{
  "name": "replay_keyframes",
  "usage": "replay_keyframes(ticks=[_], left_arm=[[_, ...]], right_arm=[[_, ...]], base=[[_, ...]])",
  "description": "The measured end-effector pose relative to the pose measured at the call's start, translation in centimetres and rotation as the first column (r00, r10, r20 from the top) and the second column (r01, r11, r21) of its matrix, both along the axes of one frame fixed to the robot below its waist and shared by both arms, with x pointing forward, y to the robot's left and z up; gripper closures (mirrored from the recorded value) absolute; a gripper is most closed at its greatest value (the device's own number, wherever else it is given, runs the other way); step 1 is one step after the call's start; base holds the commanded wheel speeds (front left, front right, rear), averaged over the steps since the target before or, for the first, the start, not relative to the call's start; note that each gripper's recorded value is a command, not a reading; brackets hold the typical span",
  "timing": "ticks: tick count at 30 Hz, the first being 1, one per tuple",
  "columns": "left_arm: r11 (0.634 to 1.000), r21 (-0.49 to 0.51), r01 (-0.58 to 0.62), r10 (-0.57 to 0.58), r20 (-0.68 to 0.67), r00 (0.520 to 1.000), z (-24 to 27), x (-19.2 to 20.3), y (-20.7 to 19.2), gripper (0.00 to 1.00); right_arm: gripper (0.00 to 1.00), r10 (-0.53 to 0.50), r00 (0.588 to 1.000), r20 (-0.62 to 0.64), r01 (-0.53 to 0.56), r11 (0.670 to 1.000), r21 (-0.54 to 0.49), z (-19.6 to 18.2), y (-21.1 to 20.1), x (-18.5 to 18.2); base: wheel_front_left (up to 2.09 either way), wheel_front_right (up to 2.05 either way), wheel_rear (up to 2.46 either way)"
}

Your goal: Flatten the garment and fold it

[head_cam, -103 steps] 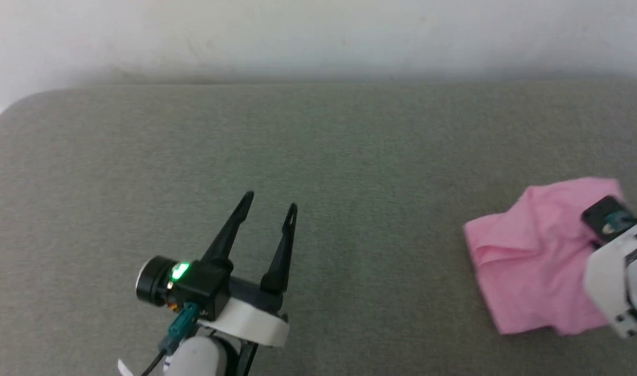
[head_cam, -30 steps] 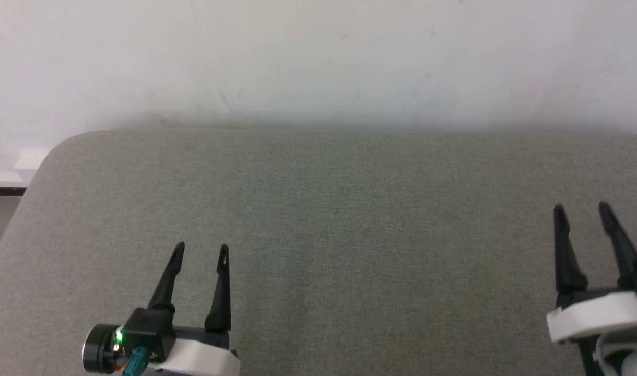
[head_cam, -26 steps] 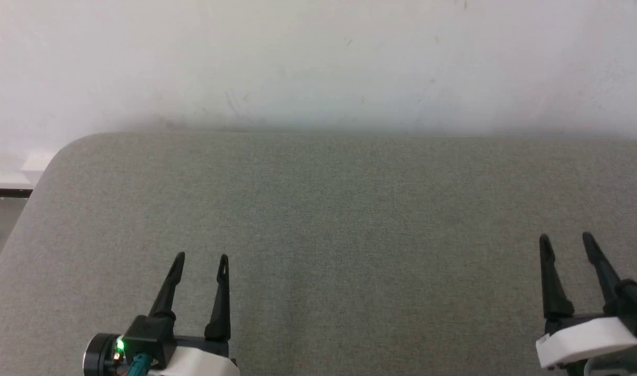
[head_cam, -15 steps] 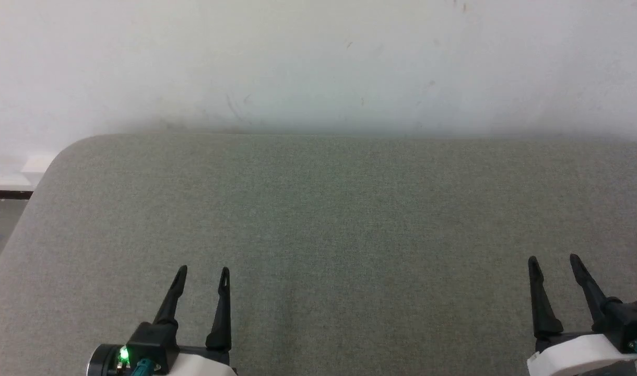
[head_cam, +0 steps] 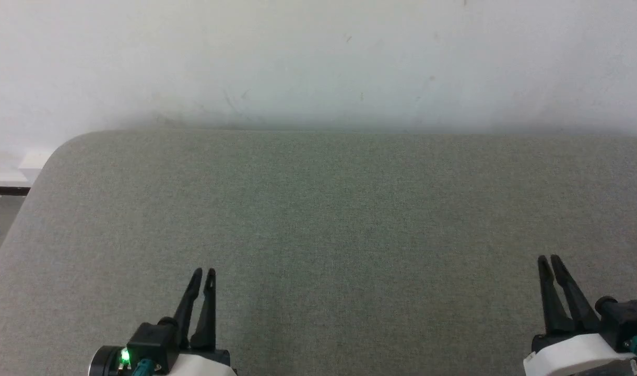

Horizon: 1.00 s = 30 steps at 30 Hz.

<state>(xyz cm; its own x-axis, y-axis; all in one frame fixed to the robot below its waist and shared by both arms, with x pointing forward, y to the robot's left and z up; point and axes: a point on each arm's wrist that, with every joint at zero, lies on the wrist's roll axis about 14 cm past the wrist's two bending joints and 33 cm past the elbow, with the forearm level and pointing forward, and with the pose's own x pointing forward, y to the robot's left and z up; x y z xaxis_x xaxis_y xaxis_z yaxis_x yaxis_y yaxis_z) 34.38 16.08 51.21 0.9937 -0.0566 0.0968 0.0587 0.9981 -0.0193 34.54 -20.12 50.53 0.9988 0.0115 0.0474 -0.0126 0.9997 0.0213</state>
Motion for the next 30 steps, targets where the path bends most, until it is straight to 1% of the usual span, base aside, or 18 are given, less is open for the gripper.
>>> replay_keyframes(ticks=[30], left_arm=[[1.0, 0.012, -0.01, 0.011, -0.043, 0.999, -0.43, 0.24, 0.33, 1.0]], right_arm=[[1.0, 0.022, 0.999, -0.029, -0.023, 1.0, -0.007, -0.11, 0.73, 0.29]], base=[[0.0, 0.0, 0.0]])
